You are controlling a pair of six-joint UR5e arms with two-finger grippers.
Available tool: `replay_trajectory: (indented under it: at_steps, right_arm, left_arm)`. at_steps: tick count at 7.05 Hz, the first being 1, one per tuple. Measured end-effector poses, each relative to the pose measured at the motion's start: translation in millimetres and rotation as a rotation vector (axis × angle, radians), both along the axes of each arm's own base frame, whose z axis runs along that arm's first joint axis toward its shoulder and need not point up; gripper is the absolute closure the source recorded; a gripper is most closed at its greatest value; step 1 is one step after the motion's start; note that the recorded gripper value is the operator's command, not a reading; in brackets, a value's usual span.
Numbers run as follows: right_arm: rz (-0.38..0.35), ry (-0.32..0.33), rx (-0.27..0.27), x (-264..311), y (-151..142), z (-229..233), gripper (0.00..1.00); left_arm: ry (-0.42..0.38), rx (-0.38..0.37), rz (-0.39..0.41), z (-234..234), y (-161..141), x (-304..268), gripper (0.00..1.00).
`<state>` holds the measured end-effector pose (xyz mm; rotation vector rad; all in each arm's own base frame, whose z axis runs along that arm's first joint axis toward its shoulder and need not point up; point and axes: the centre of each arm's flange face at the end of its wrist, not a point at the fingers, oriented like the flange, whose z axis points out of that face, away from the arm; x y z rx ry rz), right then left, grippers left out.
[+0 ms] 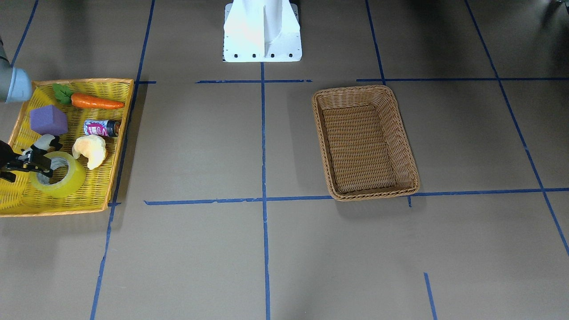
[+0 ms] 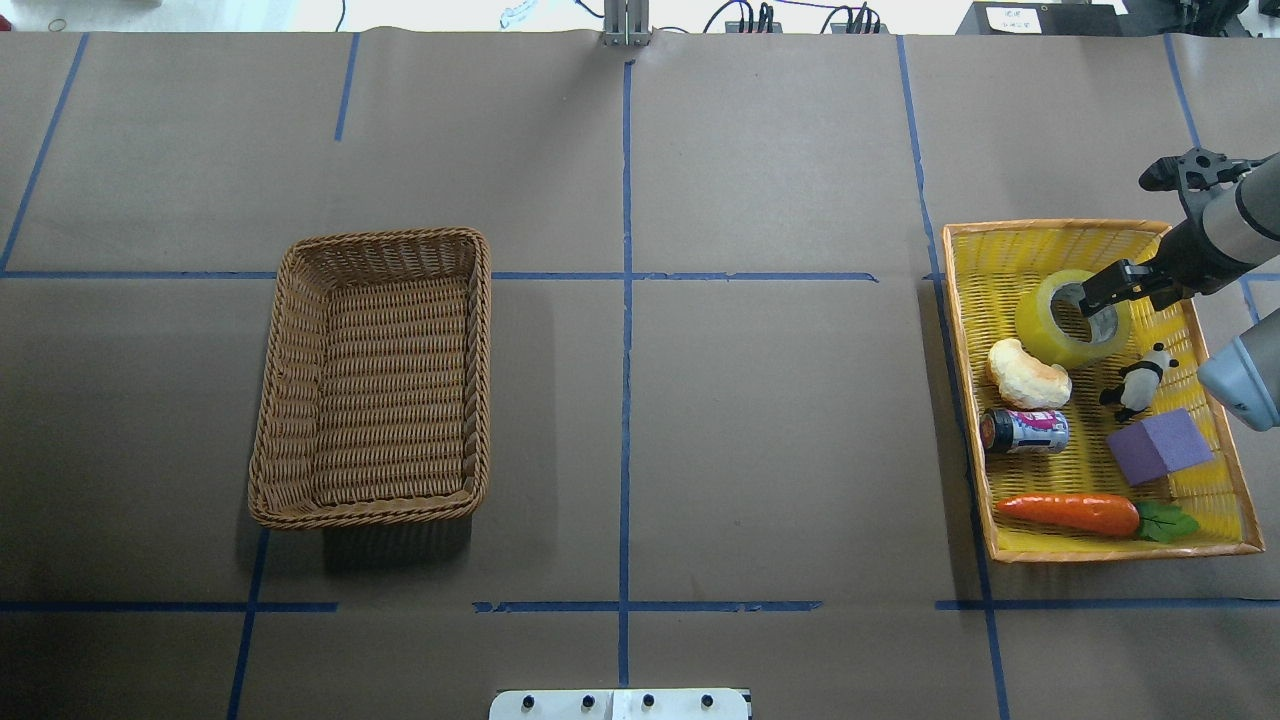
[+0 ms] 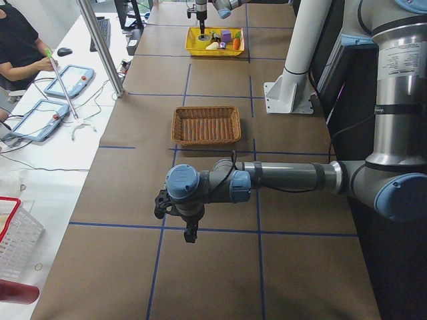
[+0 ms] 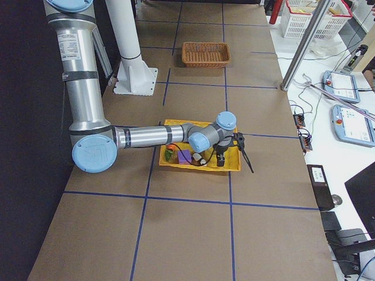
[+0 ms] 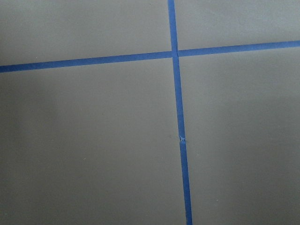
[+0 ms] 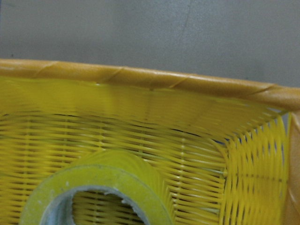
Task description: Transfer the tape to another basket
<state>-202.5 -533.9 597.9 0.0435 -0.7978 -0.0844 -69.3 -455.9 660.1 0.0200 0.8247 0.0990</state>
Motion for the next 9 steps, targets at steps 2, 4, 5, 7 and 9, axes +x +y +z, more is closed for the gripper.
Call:
replay_trajectory:
  at_steps: [2, 4, 5, 7, 9]
  right_arm:
    - [-0.007, 0.005, -0.009, -3.8, 1.2, 5.4, 0.12]
    - [-0.012, 0.005, -0.010, -6.3, 2.1, 6.0, 0.78]
    - [-0.013, 0.005, -0.008, -6.6, 2.0, 5.8, 0.93]
    - [-0.016, 0.003, -0.002, -7.7, 0.6, 3.6, 1.00]
    - [-0.014, -0.003, 0.007, -8.8, -1.5, -2.1, 1.00]
  left_arm:
    - [0.000, -0.004, -0.010, -2.8, -0.5, 0.2, 0.00]
    - [-0.001, -0.006, -0.015, -4.3, -1.1, 0.1, 0.00]
    - [-0.001, -0.007, -0.016, -4.5, -1.3, 0.1, 0.00]
    - [-0.001, -0.012, -0.021, -4.6, -1.4, 0.3, 0.00]
    - [-0.001, -0.016, -0.024, -4.9, -1.7, 0.3, 0.00]
